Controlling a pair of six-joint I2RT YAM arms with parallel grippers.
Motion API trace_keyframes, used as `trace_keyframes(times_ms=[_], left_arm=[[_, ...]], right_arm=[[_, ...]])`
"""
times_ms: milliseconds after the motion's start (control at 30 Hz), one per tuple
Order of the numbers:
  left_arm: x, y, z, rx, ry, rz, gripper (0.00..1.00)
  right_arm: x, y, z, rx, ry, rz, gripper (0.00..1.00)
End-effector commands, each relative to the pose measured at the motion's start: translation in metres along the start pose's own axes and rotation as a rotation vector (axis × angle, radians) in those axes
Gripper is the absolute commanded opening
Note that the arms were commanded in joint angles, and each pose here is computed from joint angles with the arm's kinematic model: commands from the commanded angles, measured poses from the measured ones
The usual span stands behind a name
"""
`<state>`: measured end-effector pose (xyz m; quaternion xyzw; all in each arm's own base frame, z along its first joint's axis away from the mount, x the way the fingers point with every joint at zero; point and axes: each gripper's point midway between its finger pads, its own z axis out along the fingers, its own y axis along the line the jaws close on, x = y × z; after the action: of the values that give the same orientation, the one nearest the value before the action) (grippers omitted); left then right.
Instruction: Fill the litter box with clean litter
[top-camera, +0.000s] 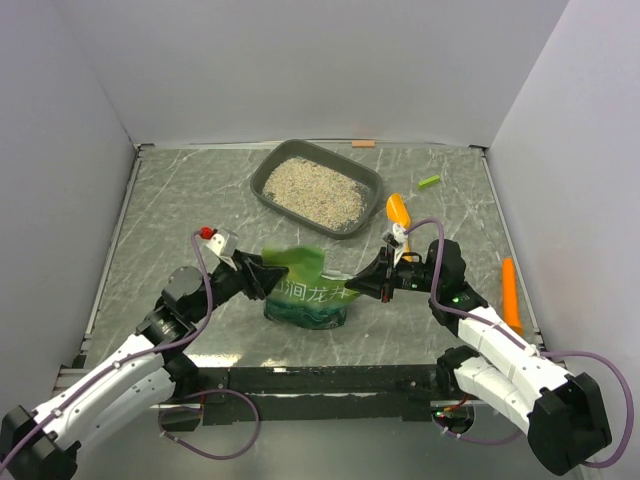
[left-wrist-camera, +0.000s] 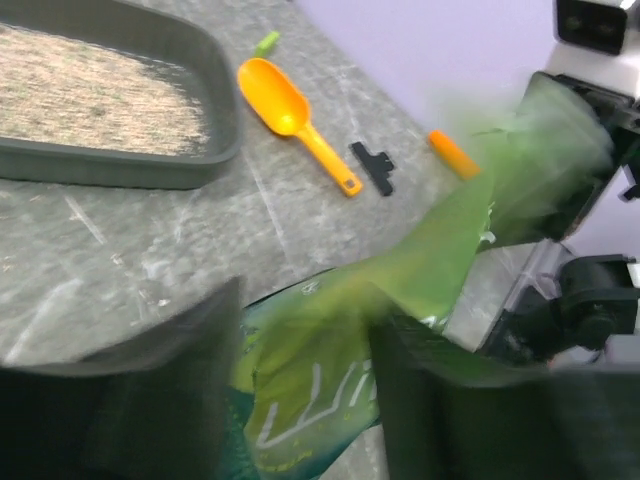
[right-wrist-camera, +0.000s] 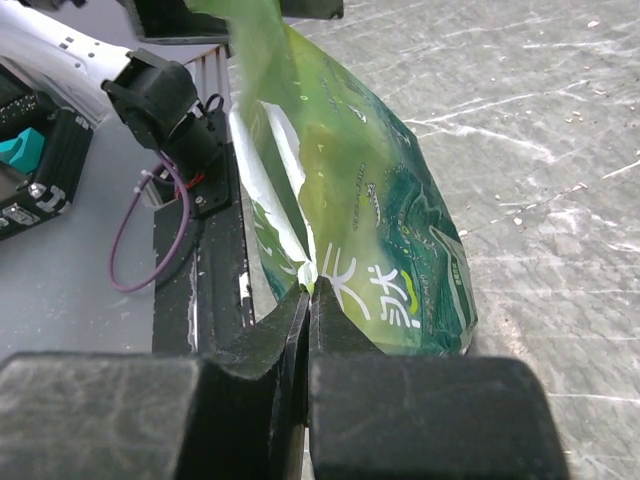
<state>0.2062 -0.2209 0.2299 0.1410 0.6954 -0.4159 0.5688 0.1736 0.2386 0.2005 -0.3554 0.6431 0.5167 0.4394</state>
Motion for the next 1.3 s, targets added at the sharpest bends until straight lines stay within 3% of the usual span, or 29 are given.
trace_keyframes(times_ms=[0, 100, 200, 500, 667, 800, 900, 1267], left_arm=[[-0.017, -0.023, 0.001, 0.186, -0.078, -0.023, 0.35], [-0.017, -0.024, -0.003, 0.253, -0.083, -0.049, 0.13], [-0.013, -0.024, -0.008, 0.298, -0.072, -0.084, 0.01], [-0.021, -0.049, -0.024, 0.428, -0.054, -0.152, 0.01], [-0.023, -0.061, -0.036, 0.448, -0.017, -0.209, 0.01], [-0.013, -0.050, -0.039, 0.328, 0.064, -0.296, 0.01], [-0.016, -0.042, -0.044, 0.228, 0.055, -0.336, 0.01], [0.036, -0.018, -0.083, -0.047, 0.150, -0.697, 0.01]], right_arm=[[-0.014, 0.009, -0.001, -0.034, -0.043, -0.061, 0.00], [-0.011, 0.009, -0.002, -0.027, -0.041, -0.047, 0.00], [-0.009, 0.012, -0.004, -0.029, -0.047, -0.034, 0.00], [-0.001, 0.021, -0.003, -0.062, 0.006, 0.162, 0.00], [0.008, 0.027, -0.001, -0.094, 0.084, 0.380, 0.00], [0.016, 0.032, -0.002, -0.110, 0.167, 0.536, 0.00], [0.021, 0.039, -0.005, -0.115, 0.200, 0.630, 0.00], [0.051, 0.060, -0.016, -0.149, 0.298, 0.984, 0.00]])
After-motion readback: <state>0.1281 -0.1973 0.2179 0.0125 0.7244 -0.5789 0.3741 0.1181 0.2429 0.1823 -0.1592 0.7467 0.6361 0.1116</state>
